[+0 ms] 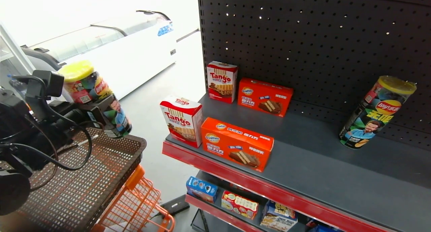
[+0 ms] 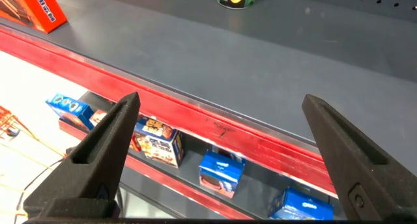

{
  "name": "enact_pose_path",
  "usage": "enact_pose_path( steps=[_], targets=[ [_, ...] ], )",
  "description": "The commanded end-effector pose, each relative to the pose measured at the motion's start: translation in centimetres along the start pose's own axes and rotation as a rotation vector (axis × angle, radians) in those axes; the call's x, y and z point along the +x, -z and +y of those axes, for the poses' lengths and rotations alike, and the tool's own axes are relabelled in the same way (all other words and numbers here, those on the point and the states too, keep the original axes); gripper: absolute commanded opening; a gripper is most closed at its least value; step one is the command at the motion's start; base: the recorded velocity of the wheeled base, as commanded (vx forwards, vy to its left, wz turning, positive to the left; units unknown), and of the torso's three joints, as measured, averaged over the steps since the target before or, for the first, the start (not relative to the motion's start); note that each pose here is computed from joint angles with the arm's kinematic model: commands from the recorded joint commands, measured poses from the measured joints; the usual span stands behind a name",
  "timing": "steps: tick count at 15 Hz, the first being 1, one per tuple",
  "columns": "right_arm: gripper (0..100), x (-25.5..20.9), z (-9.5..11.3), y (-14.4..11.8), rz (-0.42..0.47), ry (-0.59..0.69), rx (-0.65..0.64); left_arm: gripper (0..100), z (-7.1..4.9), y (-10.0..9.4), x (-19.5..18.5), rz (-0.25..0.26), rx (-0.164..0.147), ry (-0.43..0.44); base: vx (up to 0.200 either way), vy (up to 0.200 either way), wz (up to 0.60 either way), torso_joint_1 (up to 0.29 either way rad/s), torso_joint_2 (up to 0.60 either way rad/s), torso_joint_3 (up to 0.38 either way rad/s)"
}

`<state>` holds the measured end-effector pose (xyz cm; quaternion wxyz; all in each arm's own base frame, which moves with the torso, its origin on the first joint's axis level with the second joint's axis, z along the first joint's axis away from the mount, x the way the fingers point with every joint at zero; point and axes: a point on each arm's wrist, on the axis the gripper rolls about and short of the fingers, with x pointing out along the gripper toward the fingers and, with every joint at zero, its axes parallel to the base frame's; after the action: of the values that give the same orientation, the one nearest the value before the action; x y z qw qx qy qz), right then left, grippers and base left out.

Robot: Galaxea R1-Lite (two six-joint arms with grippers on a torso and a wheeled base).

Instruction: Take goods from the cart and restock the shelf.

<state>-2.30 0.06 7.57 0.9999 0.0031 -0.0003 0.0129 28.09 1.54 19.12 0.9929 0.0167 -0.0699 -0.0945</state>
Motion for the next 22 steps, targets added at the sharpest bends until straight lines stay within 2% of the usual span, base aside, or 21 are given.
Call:
enact_pose_path(
  steps=[1, 2, 3, 4, 5, 7, 10, 11, 12, 13, 14, 16, 17, 19, 22],
  targets=[
    [100, 0.0, 0.0, 0.0, 0.001, 0.000, 0.000, 0, -2.5, -2.0, -1.4, -0.056, 0.002, 0.118, 0.000, 0.000, 0.00, 0.000, 0.00, 0.000],
    [100, 0.0, 0.0, 0.0, 0.001, 0.000, 0.000, 0, -3.7, -2.3, -1.6, -0.069, -0.002, 0.206, 0.000, 0.000, 0.00, 0.000, 0.00, 0.000],
    [100, 0.0, 0.0, 0.0, 0.001, 0.000, 0.000, 0, -4.6, -2.6, -2.3, -0.073, -0.014, 0.255, 0.000, 0.000, 0.00, 0.000, 0.00, 0.000],
    [100, 0.0, 0.0, 0.0, 0.002, 0.000, 0.000, 0, -5.8, -2.7, -3.0, -0.064, -0.049, 0.311, 0.000, 0.000, 0.00, 0.000, 0.00, 0.000],
    [100, 0.0, 0.0, 0.0, 0.002, 0.000, 0.000, 0, -6.5, -2.8, -3.7, -0.051, -0.072, 0.344, 0.000, 0.000, 0.00, 0.000, 0.00, 0.000],
    [100, 0.0, 0.0, 0.0, 0.002, 0.000, 0.000, 0, -6.8, -3.0, -5.0, -0.022, -0.084, 0.367, 0.000, 0.000, 0.00, 0.000, 0.00, 0.000],
    [100, 0.0, 0.0, 0.0, 0.002, 0.000, 0.000, 0, -7.4, -3.3, -6.2, 0.001, -0.089, 0.456, 0.000, 0.000, 0.00, 0.000, 0.00, 0.000],
    [100, 0.0, 0.0, 0.0, 0.001, 0.000, 0.000, 0, -8.4, -3.5, -6.8, 0.030, -0.101, 0.500, 0.000, 0.000, 0.00, 0.000, 0.00, 0.000],
    [100, 0.0, 0.0, 0.0, 0.002, 0.000, 0.000, 0, -9.0, -3.6, -7.5, 0.066, -0.109, 0.529, 0.000, 0.000, 0.00, 0.000, 0.00, 0.000],
    [100, 0.0, 0.0, 0.0, 0.001, 0.000, 0.000, 0, -9.2, -3.7, -7.9, 0.078, -0.112, 0.545, 0.000, 0.000, 0.00, 0.000, 0.00, 0.000],
    [100, 0.0, 0.0, 0.0, 0.002, 0.000, 0.000, 0, -9.5, -3.8, -8.2, 0.082, -0.115, 0.565, 0.000, 0.000, 0.00, 0.000, 0.00, 0.000],
    [100, 0.0, 0.0, 0.0, 0.002, 0.000, 0.000, 0, -10.9, -4.1, -8.9, 0.076, -0.122, 0.644, 0.000, 0.000, 0.00, 0.000, 0.00, 0.000],
    [100, 0.0, 0.0, 0.0, 0.001, 0.000, 0.000, 0, -11.4, -4.1, -9.3, 0.089, -0.127, 0.676, 0.000, 0.000, 0.00, 0.000, 0.00, 0.000],
    [100, 0.0, 0.0, 0.0, 0.002, 0.000, 0.000, 0, -12.0, -4.3, -10.3, 0.126, -0.134, 0.721, 0.000, 0.000, 0.00, 0.000, 0.00, 0.000],
    [100, 0.0, 0.0, 0.0, 0.002, -0.002, -0.002, 0, -12.6, -4.5, -11.1, 0.124, -0.136, 0.767, 0.000, 0.000, 0.00, 0.000, 0.00, 0.000]
  ],
)
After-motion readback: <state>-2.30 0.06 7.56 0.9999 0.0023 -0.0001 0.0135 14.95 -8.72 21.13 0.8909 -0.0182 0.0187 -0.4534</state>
